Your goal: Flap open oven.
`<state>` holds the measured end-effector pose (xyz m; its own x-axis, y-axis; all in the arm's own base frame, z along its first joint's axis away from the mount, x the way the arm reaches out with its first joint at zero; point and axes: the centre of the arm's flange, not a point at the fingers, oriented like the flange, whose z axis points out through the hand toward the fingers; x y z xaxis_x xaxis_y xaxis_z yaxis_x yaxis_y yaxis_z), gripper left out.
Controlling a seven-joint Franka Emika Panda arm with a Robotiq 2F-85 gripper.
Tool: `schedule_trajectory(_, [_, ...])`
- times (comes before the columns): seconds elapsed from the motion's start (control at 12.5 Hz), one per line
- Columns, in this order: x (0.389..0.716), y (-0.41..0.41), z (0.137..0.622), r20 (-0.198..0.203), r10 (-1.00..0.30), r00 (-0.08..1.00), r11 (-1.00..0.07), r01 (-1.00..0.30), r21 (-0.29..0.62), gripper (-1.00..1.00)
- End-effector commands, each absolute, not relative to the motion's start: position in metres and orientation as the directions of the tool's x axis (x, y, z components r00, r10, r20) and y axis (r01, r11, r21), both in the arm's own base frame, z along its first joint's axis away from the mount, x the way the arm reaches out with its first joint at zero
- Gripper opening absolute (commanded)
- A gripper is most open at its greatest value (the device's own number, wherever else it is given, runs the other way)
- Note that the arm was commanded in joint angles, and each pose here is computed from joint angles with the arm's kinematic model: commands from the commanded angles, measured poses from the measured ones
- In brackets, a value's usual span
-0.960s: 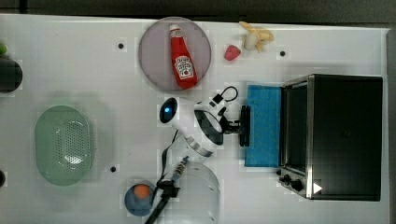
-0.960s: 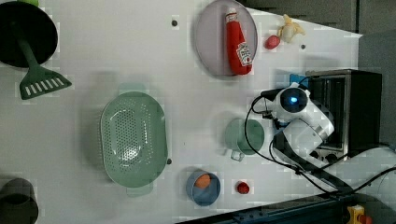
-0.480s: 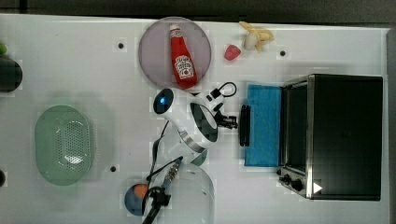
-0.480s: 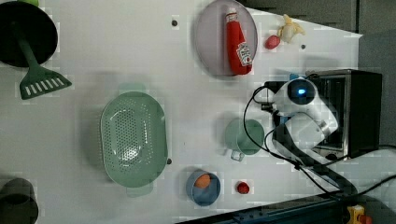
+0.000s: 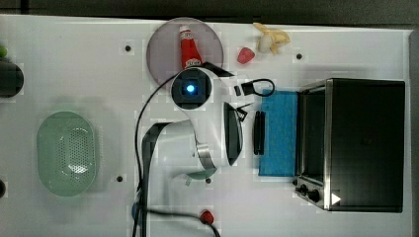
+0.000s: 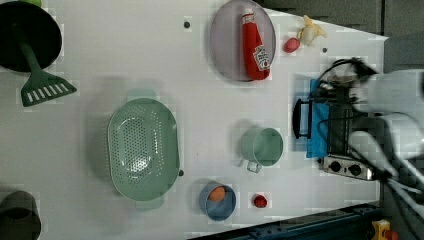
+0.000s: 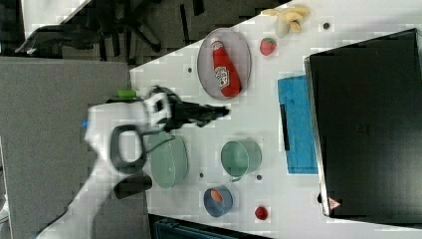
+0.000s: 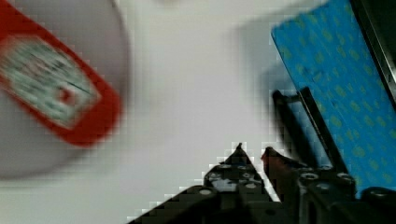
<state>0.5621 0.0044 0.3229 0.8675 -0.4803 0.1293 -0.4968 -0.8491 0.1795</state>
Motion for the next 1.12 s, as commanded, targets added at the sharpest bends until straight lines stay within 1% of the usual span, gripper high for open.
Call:
schedule_trajectory(0.08, [0.560,-0.035,0.394,0.143,-0.665,0.733,-0.736,-0.676,0.039,-0.65])
schedule_trajectory(0.16, [0.554,-0.039,0.413,0.112,-0.695,0.710,-0.714,-0.700,0.008,-0.65])
schedule_trajectory(0.24, [0.547,-0.039,0.434,0.083,-0.709,0.700,-0.703,-0.711,-0.006,-0.65])
schedule_trajectory(0.32, [0.539,-0.039,0.456,0.063,-0.712,0.699,-0.701,-0.713,-0.009,-0.65])
schedule_trajectory(0.4, [0.531,-0.038,0.480,0.049,-0.711,0.701,-0.702,-0.712,-0.009,-0.65])
schedule_trajectory(0.56, [0.512,-0.043,0.517,-0.001,-0.718,0.696,-0.696,-0.717,0.015,-0.65])
schedule_trajectory(0.72, [0.498,-0.046,0.546,-0.031,-0.754,0.656,-0.656,-0.754,0.032,-0.65])
schedule_trajectory(0.8, [0.493,-0.047,0.555,-0.037,-0.777,0.628,-0.629,-0.776,0.037,-0.65])
schedule_trajectory(0.96, [0.490,-0.046,0.564,-0.027,-0.777,0.629,-0.629,-0.777,0.021,-0.65])
schedule_trajectory(1.12, [0.490,-0.045,0.565,-0.026,-0.776,0.630,-0.630,-0.776,0.019,-0.65])
